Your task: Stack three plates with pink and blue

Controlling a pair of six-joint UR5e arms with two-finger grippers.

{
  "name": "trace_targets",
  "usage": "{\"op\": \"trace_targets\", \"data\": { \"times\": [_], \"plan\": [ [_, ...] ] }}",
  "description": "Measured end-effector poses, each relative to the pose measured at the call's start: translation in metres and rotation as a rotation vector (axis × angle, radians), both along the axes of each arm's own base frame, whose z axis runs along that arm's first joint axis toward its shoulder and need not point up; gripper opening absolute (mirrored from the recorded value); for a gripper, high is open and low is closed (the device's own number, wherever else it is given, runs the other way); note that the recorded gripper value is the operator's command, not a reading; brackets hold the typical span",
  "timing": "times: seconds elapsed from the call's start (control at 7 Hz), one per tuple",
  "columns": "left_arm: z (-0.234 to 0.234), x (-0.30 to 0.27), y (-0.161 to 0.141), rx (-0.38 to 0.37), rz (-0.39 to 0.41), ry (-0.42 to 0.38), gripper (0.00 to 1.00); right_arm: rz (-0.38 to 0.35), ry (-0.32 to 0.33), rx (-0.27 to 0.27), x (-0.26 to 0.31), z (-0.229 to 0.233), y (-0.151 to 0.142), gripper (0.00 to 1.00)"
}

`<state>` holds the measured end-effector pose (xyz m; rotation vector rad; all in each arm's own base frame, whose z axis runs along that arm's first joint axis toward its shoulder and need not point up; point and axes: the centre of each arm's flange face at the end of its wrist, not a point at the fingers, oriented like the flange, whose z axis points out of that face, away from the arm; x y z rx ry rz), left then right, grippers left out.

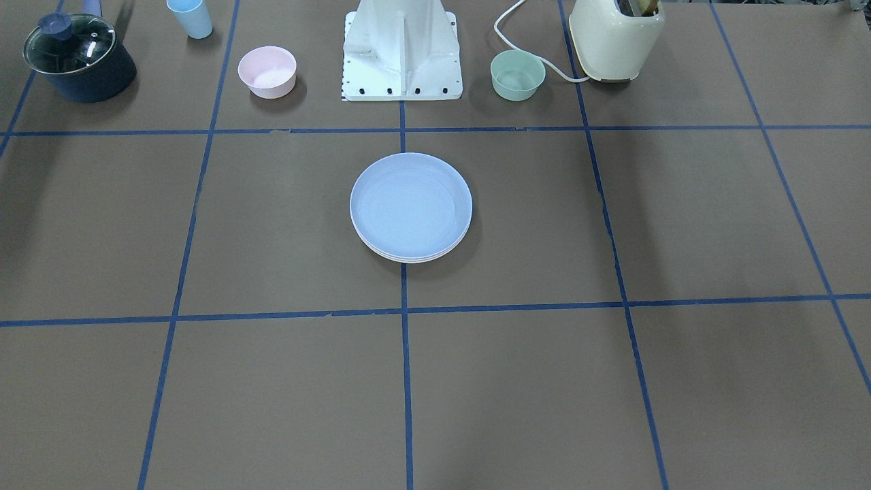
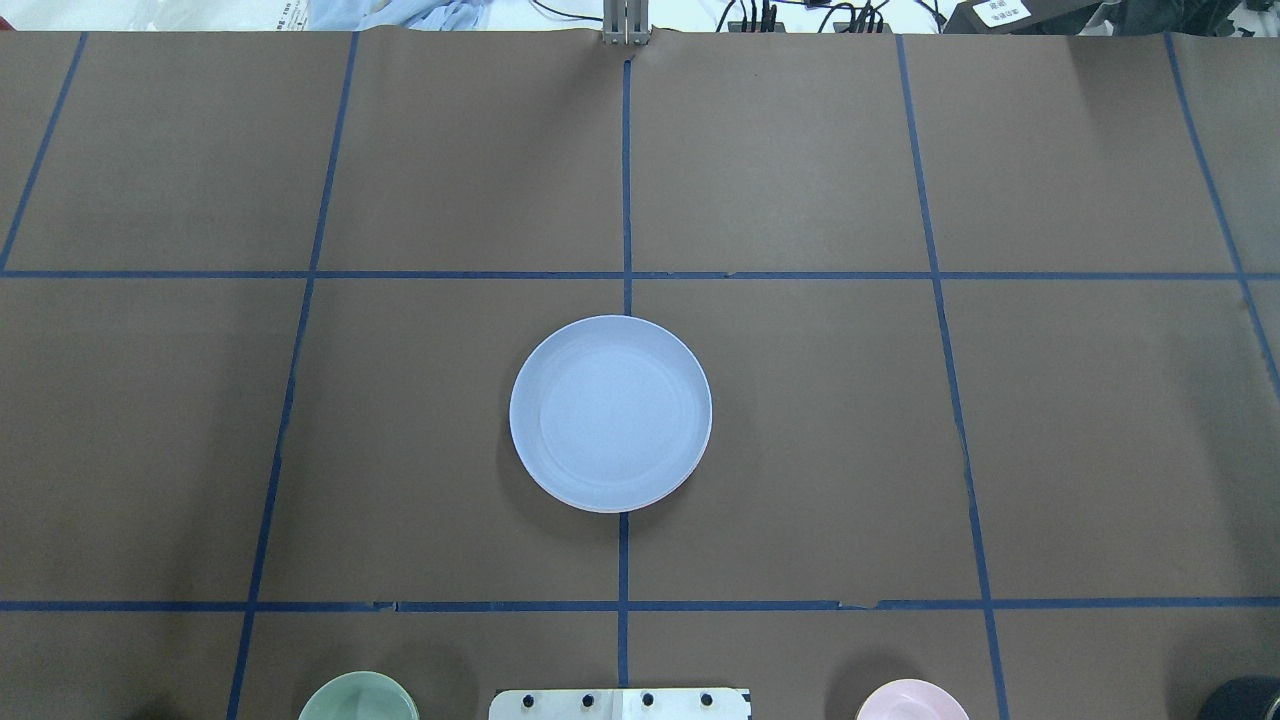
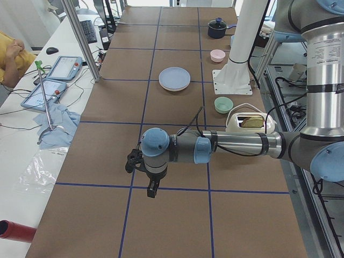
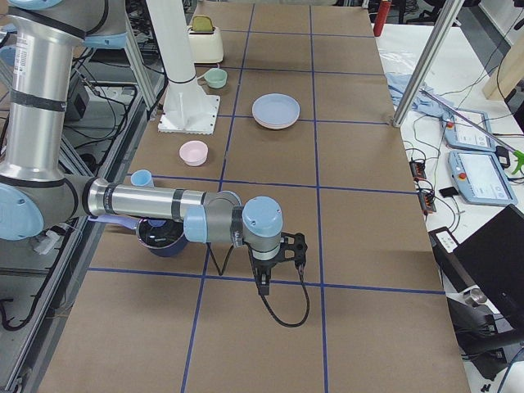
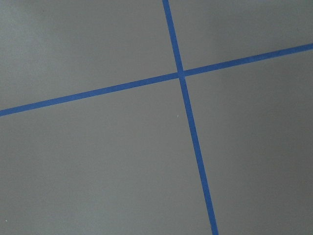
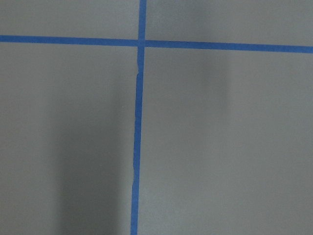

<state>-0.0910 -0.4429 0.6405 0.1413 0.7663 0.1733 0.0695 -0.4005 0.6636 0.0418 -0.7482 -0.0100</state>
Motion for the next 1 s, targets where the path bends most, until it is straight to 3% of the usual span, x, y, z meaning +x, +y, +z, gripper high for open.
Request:
{"op": "trace_targets", "data": {
  "times": [1.0],
  "plan": [
    [0.0035, 0.0, 0.0004, -0.008, -0.001, 0.0, 1.0, -0.001, -0.001, 0.001, -0.0001, -0.0001, 0.0, 1.0]
  ]
}}
